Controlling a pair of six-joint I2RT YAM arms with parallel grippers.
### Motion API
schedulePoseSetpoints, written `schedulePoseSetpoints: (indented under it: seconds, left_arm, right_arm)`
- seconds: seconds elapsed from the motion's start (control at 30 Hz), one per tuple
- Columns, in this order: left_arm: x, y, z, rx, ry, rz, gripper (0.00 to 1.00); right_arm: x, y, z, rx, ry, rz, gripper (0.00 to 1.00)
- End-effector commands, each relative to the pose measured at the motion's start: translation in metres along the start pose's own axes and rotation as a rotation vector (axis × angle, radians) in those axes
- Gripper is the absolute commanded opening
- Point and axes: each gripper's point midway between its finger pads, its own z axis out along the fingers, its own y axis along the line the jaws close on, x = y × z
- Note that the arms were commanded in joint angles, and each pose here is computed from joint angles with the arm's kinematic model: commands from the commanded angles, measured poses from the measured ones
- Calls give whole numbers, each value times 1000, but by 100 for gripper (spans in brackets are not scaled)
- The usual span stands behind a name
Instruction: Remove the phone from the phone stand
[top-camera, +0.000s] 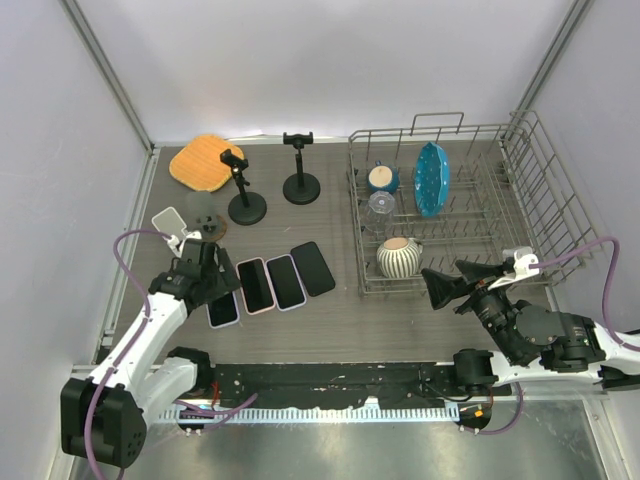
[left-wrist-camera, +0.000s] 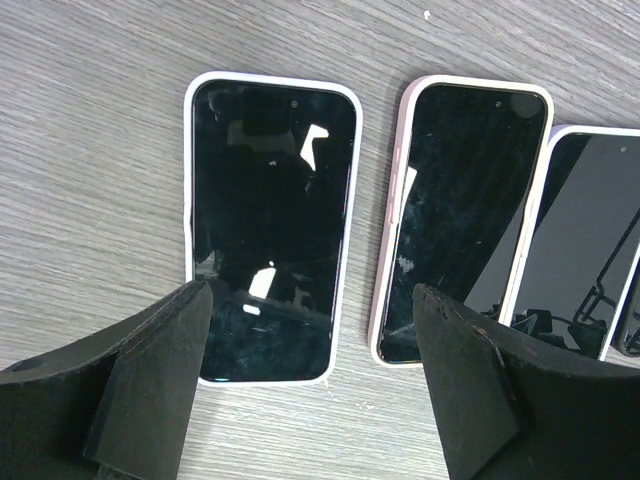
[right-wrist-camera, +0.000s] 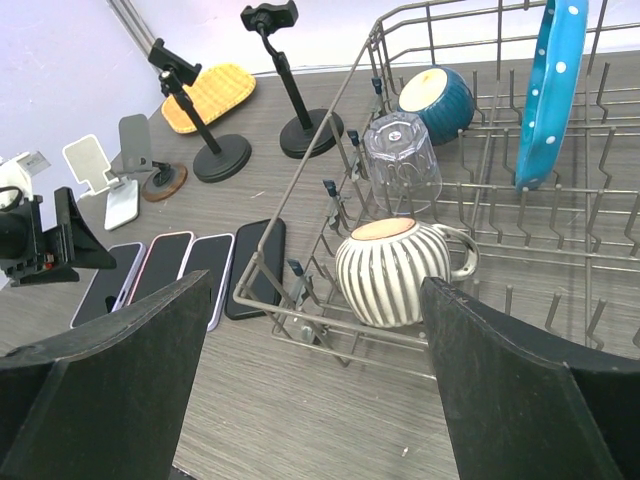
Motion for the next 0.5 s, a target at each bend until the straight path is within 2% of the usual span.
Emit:
schedulePoseSetpoints:
  seconds: [0.0,0.13,0.23,0.37,0.47]
  left_arm:
    - [-21,-17,-8,71,-56,-12,86]
    - [-21,-27,-8,122,-50,-20,88]
    - [-27,-31,-14,144,-76,-11,94]
    - [-46,-34,-34,174,-163,10,100]
    - [-64,-38,-58,224,-262,47,100]
  right_arm:
    - [-8,-3,-2,3,-16,48,90]
    - [-9,-5,-2,8,-19,48,90]
    - [-11,-6,-3,12,-17,42,90]
    - [-15,-2,-1,24,-14,30,91]
    - [-21,7,2,25,-15,19,93]
